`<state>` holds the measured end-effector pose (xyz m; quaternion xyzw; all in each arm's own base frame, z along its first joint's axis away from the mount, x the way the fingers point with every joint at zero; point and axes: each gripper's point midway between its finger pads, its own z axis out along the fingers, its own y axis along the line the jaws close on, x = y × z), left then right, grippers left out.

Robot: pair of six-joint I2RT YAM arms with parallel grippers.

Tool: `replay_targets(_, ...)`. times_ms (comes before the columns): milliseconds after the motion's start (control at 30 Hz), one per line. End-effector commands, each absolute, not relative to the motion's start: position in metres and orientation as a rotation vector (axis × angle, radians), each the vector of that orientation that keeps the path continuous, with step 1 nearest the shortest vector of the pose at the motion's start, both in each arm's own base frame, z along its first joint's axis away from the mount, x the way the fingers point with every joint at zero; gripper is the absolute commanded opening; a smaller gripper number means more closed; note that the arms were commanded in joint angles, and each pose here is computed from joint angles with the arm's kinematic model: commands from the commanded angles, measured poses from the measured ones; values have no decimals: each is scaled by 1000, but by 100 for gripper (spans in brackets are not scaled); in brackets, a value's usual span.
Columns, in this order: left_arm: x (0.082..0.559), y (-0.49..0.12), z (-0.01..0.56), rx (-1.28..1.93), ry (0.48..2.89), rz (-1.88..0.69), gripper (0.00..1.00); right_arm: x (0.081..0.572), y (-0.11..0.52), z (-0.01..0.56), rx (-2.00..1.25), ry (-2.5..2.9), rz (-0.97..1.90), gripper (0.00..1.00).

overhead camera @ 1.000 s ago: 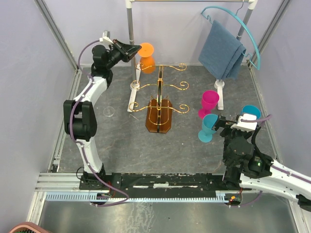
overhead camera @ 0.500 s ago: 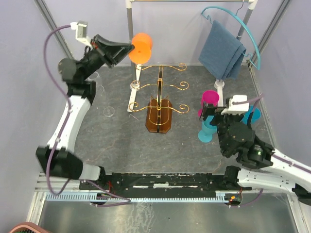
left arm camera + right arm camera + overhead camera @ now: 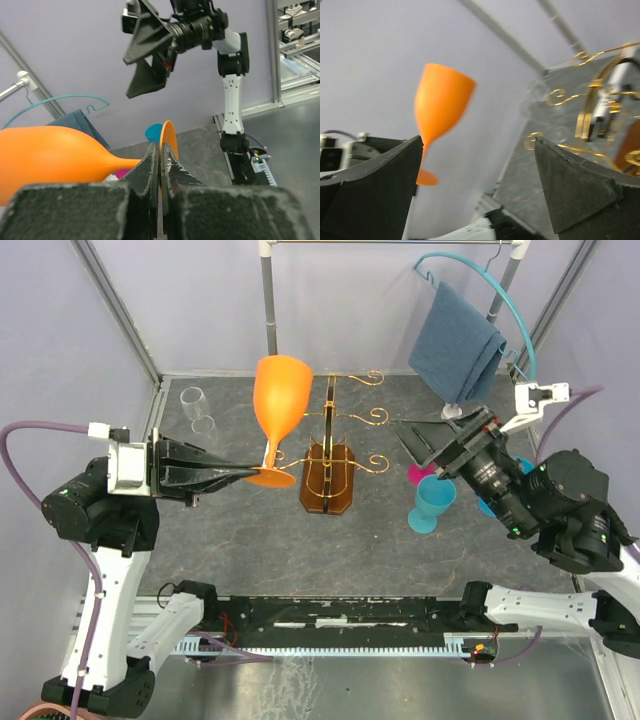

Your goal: Take the wine glass off the wine glass rack

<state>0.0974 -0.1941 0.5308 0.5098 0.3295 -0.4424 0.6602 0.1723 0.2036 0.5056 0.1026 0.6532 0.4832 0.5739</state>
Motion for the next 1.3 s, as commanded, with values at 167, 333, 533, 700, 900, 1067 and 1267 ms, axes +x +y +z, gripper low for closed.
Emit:
replay_targets(167,67,-193,512,1287,703,-983,3,173,299,511,169,1659,1656,100)
replay_targets(333,62,-195,513,1297,683,-1003,3,192,330,501,198,1642,1801,100)
replay_targets(533,65,-197,512,1295,692,-1013,3,196,341,516,177,1538,1916,100)
replay_targets(700,75,-198,513,1274,725,-995,3,196,323,518,200,1519,1843,99)
replay_targets(900,92,-199,515,1236,761,-957,3,193,278,519,263,1466,1678,100)
replay_targets(1067,95,-200,514,1225,781,-991,3,191,293,519,223,1489,1733,100)
replay_targets(1267,87,-199,517,1230,761,-986,3,201,329,513,188,1532,1831,100)
